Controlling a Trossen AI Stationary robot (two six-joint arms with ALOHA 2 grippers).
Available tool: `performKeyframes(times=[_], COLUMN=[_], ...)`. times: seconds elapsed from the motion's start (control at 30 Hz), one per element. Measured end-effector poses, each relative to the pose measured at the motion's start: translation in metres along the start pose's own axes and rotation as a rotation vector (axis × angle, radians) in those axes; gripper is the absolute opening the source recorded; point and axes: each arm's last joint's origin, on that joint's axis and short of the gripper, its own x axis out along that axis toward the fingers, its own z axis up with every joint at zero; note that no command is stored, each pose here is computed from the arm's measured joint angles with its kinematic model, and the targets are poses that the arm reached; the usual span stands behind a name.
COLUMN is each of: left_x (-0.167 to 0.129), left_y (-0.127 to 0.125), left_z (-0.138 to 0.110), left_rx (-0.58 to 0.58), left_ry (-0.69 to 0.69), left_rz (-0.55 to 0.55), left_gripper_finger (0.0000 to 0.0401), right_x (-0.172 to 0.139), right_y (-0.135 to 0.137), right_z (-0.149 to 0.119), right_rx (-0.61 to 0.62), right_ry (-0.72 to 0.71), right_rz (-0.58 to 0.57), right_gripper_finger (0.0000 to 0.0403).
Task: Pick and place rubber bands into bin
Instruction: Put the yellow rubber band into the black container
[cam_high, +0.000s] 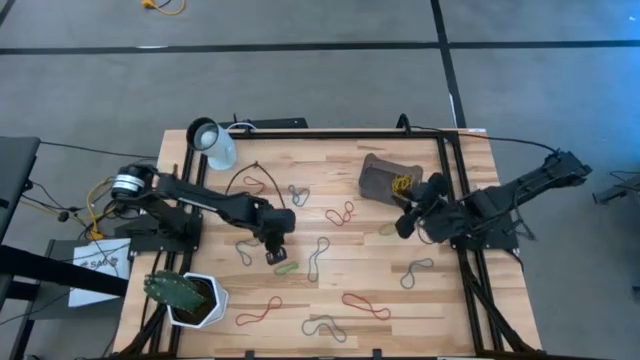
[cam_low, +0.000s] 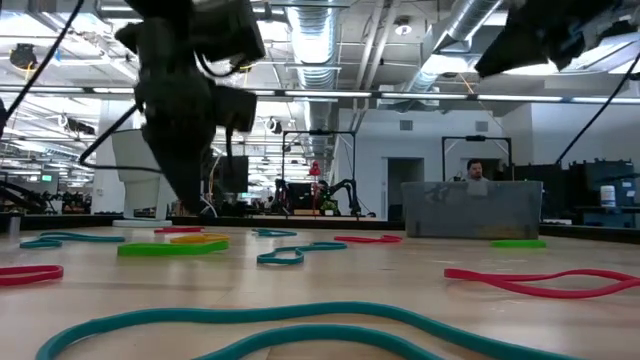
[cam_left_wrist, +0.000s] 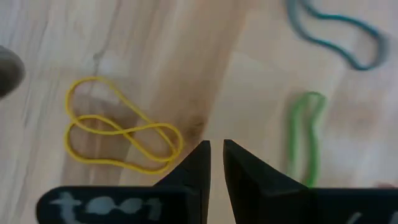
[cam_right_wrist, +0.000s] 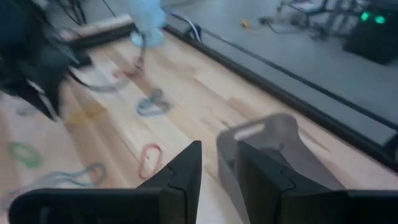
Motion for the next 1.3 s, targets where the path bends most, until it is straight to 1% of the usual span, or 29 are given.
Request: performKeyframes(times=[0.1,0.3,0.4,0.67,0.8,0.9,0.97,1.03,1.1,1.2,1.3], left_x=[0.010,0.010,0.011,0.034,0.037,0.036,0.035,0.035,0.032,0.022,-0.009], left_y=[0.005,0.008,0.009,0.006,0.007,0.007,0.007,0.007,0.006,0.001,-0.010], left_z=[0.001,0.003,0.003,-0.001,-0.001,-0.001,-0.001,0.000,0.001,0.008,0.031], left_rx=[-0.033,-0.080,-0.100,-0.150,-0.147,-0.145,-0.139,-0.139,-0.134,-0.110,-0.054], left_ry=[0.023,0.003,0.000,0.067,0.072,0.059,0.054,0.048,0.030,-0.003,-0.147], left_rz=[0.026,0.062,0.080,0.113,0.118,0.127,0.128,0.124,0.115,0.094,0.026], left_gripper_finger=[0.0032,0.0032,0.0032,0.0032,0.0032,0.0025,0.0010,0.0004,0.0002,0.0001,0.0000], right_x=[-0.015,-0.041,-0.043,-0.031,-0.033,-0.038,-0.039,-0.040,-0.040,-0.040,-0.039], right_y=[-0.007,-0.024,-0.025,-0.019,-0.019,-0.021,-0.021,-0.021,-0.021,-0.020,-0.016], right_z=[0.006,0.010,0.001,-0.043,-0.039,-0.030,-0.027,-0.026,-0.025,-0.025,-0.025], right_rx=[-0.009,-0.010,-0.009,0.082,0.092,0.076,0.047,0.030,0.039,0.039,0.049], right_ry=[-0.040,-0.106,-0.117,-0.085,-0.100,-0.149,-0.172,-0.181,-0.185,-0.185,-0.184], right_rz=[0.073,0.202,0.230,0.295,0.310,0.335,0.343,0.346,0.351,0.351,0.354], right_gripper_finger=[0.0093,0.0093,0.0093,0.0093,0.0093,0.0093,0.0093,0.0093,0.0093,0.0093,0.0093])
